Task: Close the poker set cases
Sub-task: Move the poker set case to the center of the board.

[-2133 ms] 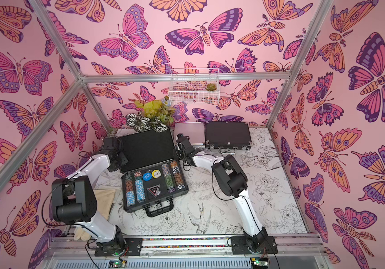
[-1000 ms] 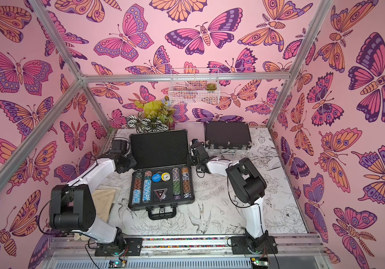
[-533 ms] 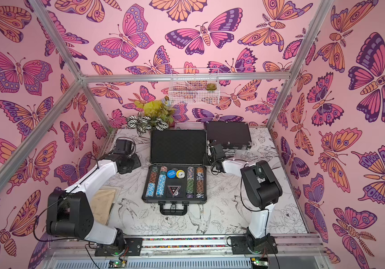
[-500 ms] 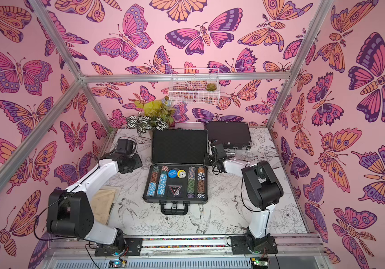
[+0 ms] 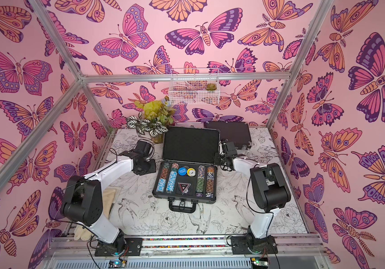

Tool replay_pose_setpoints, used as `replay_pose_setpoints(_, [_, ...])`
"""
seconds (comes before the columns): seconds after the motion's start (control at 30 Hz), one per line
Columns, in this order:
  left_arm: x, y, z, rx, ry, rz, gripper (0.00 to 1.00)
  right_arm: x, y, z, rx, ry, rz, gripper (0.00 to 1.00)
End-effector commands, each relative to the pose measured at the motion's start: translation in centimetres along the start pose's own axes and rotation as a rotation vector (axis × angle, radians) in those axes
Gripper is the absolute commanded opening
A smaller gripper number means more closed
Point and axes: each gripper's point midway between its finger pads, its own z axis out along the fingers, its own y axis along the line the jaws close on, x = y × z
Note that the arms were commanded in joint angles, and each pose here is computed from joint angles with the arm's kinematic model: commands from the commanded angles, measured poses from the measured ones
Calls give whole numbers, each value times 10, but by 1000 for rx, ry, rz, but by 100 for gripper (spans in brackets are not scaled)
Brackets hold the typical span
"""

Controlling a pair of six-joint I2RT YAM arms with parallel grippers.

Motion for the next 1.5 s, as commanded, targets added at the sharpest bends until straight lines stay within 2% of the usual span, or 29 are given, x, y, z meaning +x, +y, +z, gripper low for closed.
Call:
replay_pose_setpoints(0.0, [18,-4,18,35,89,39,47,-53,27,-25,-126,-135,32,20])
replay_pose_setpoints(0.23, [19,-11,9,78,56,36,44,-53,31,-32,-147,-137,38,25])
replay_pose_setpoints(0.4, [24,-16,-2,125,56,85,46,-52,33,-33,-150,-125,36,40])
replay_pose_setpoints(0.53, [29,-19,-1,135,89,80,45,-52,31,-37,-137,-120,51,47])
replay_pose_setpoints(0.63, [27,-15,-9,120,58,61,43,-53,34,-40,-153,-122,59,49])
replay_pose_setpoints(0.73, [28,-23,-13,154,59,94,42,-52,36,-42,-163,-121,71,49])
replay_pose_setpoints(1.2, [49,-22,23,148,158,80,38,-38,47,-60,-203,-98,93,51])
replay_pose_setpoints(1.47, [72,-41,32,244,217,83,30,-33,41,-67,-158,-71,121,53])
